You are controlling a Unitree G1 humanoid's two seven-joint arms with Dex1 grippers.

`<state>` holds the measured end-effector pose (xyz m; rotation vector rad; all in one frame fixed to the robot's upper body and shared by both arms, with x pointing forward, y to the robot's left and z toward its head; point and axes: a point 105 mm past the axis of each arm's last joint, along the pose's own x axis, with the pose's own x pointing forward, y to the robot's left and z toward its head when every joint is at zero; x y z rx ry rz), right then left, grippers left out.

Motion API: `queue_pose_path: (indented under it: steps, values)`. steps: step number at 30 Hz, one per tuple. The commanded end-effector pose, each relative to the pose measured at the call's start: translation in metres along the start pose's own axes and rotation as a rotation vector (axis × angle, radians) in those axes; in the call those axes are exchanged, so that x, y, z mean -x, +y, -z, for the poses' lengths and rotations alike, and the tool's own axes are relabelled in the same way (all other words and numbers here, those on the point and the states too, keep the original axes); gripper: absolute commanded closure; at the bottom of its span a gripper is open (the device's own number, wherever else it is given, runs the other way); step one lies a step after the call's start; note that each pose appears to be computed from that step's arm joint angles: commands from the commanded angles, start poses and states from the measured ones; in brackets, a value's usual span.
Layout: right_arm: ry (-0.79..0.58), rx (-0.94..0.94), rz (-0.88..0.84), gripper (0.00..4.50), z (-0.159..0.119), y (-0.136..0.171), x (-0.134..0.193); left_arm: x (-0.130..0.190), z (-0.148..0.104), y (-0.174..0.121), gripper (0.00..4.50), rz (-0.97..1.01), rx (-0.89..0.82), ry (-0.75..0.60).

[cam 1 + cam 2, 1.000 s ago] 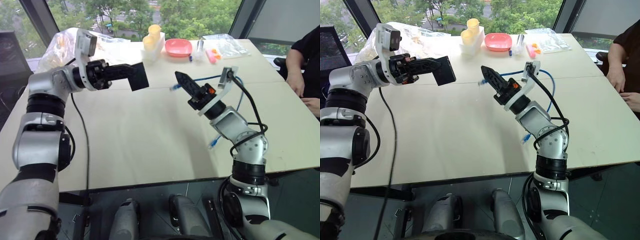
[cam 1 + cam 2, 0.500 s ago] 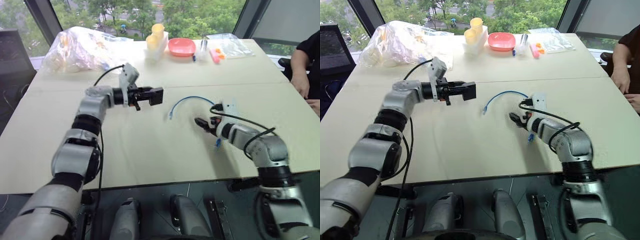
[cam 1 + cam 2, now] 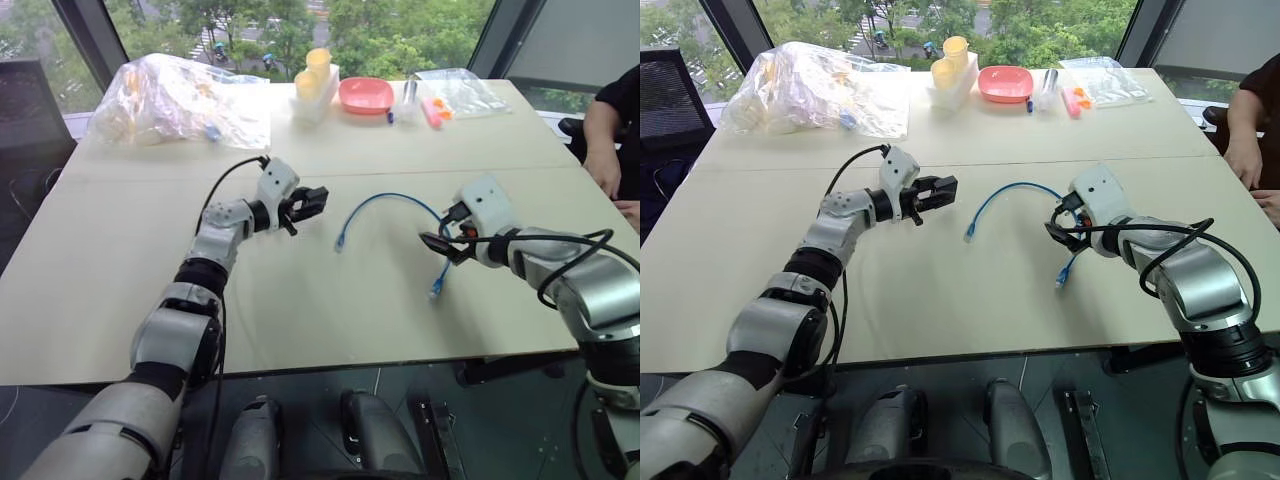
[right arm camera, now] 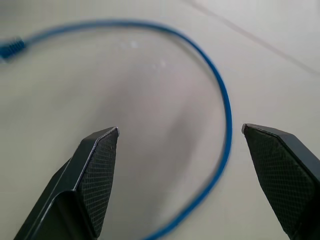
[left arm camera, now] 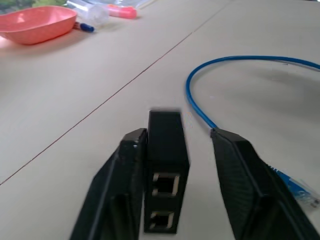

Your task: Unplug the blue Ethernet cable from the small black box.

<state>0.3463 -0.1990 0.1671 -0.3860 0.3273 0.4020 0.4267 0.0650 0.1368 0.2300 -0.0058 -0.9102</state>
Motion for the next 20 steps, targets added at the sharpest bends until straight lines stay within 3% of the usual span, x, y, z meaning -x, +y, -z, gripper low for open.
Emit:
queue_pose_path:
  steps: [1, 4, 8, 11, 14, 20]
  values:
    - [-0.049, 0.007, 0.02, 0.38, -0.009, -0.006, 0.009, 0.005, -0.004, 0.015, 1.41, -0.088, -0.017, -0.011]
    - [-0.079, -0.013, -0.004, 0.38, -0.009, -0.004, 0.014, 0.014, -0.009, 0.033, 0.89, -0.172, -0.037, 0.017]
    - [-0.128, -0.063, -0.027, 0.38, -0.009, -0.004, 0.02, 0.036, -0.032, 0.043, 0.89, -0.176, 0.042, -0.066]
    - [-0.155, -0.103, -0.044, 0.38, -0.008, -0.002, 0.023, 0.058, -0.055, 0.03, 0.89, -0.117, 0.177, -0.148]
    - [-0.177, -0.127, -0.063, 0.38, -0.008, 0.003, 0.027, 0.085, -0.064, 0.015, 0.89, -0.109, 0.224, -0.147]
    - [-0.312, -0.204, -0.018, 0.38, -0.013, 0.006, 0.038, 0.126, -0.048, -0.008, 0.89, -0.201, 0.279, -0.079]
